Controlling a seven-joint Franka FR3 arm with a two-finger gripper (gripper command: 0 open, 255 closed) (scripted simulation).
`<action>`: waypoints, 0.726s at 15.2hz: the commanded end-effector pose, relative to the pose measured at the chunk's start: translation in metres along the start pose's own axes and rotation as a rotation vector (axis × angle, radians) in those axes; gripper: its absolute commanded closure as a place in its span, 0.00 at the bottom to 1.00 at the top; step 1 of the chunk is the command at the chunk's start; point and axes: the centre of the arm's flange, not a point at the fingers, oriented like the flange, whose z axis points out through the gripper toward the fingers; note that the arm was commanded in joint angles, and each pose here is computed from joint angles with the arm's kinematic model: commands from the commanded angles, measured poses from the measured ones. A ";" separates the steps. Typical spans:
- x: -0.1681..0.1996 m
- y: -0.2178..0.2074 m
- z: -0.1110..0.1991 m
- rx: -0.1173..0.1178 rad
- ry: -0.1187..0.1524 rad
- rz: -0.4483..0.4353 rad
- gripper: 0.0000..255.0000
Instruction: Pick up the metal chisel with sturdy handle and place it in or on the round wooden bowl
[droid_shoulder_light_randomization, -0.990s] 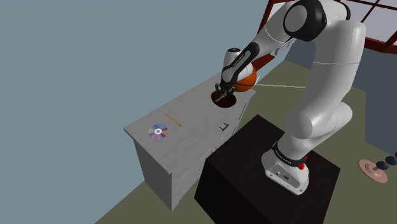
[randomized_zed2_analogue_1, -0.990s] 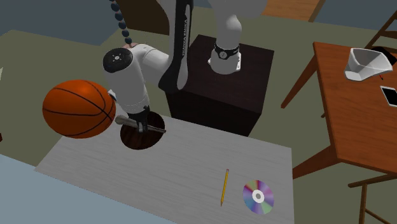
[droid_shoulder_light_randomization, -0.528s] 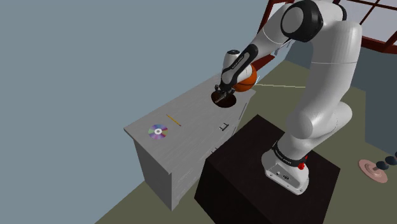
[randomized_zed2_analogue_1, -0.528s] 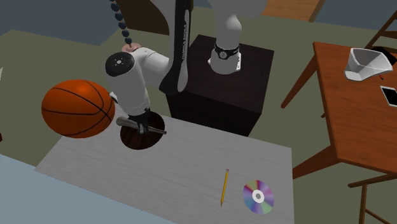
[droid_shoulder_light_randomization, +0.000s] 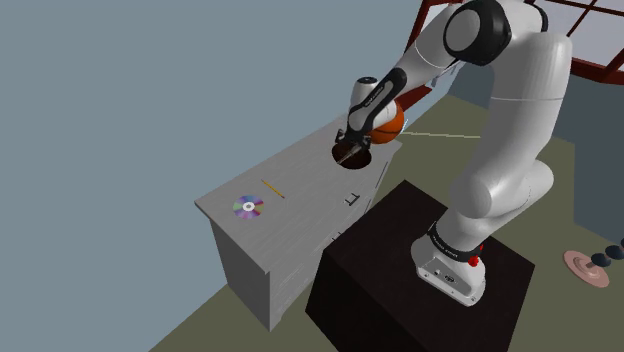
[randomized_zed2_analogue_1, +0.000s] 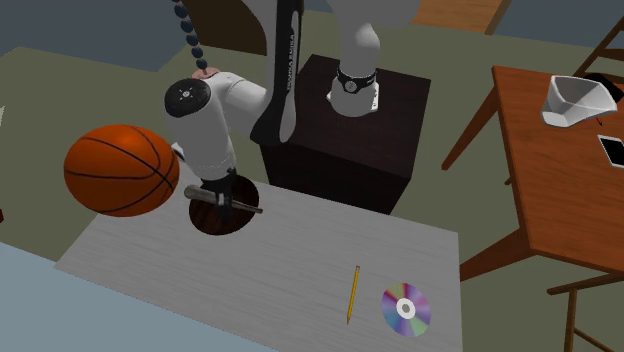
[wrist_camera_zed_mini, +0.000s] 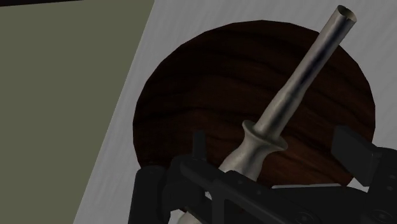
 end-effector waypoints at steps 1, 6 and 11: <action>0.001 0.000 -0.020 0.000 0.000 0.000 0.00; 0.001 0.000 -0.044 0.000 0.000 0.000 0.00; 0.001 0.000 -0.044 0.000 0.000 0.000 0.00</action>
